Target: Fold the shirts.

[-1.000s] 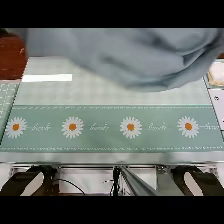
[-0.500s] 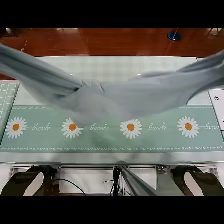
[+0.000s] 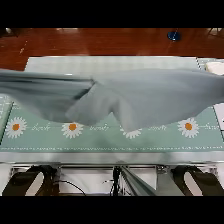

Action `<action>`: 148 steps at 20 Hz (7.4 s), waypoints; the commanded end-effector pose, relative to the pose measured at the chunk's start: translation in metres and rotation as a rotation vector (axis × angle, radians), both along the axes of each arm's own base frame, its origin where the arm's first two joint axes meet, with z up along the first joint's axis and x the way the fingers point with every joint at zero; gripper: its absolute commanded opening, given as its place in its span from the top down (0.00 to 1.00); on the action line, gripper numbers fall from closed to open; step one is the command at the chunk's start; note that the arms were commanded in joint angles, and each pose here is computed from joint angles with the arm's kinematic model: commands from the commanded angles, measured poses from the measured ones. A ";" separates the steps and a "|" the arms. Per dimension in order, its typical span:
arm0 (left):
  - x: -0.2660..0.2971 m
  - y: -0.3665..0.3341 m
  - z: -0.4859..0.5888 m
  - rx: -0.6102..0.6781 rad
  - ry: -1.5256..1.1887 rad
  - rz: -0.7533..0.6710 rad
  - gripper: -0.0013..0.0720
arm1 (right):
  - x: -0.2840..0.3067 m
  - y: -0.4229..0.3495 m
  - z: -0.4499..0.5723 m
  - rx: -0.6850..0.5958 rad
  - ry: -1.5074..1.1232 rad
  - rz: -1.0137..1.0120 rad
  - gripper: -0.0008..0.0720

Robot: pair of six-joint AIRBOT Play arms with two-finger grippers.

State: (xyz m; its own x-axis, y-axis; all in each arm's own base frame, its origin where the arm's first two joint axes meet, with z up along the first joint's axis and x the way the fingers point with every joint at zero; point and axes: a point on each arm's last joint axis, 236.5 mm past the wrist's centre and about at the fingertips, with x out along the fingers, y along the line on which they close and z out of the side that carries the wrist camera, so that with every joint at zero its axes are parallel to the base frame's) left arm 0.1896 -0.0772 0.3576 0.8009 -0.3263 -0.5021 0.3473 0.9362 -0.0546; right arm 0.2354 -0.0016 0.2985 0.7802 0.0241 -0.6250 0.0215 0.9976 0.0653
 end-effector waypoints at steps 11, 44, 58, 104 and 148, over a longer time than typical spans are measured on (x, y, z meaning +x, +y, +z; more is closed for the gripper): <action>0.029 -0.014 -0.172 -0.194 0.420 0.057 0.95 | 0.044 0.051 -0.136 0.191 0.505 0.178 0.96; 0.123 -0.054 -0.387 -0.298 0.682 0.096 0.94 | 0.078 0.194 -0.282 0.188 0.697 0.663 0.24; 0.123 -0.054 -0.387 -0.285 0.674 0.082 0.94 | 0.024 0.336 -0.363 0.334 0.846 0.843 0.16; -0.041 0.024 0.003 0.002 -0.231 0.134 0.95 | -0.002 -0.018 0.072 -0.342 -0.045 -0.035 0.96; 0.177 -0.010 -0.358 -0.133 0.484 0.178 0.94 | 0.056 0.016 -0.283 0.461 0.916 0.153 0.36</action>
State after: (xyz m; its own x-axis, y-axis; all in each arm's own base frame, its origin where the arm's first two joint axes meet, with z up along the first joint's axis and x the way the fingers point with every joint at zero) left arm 0.3667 -0.0869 -0.0002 0.5389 -0.2915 -0.7903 0.0880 0.9526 -0.2914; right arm 0.3390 -0.0152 0.0479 0.0138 0.3465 -0.9379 0.0659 0.9357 0.3466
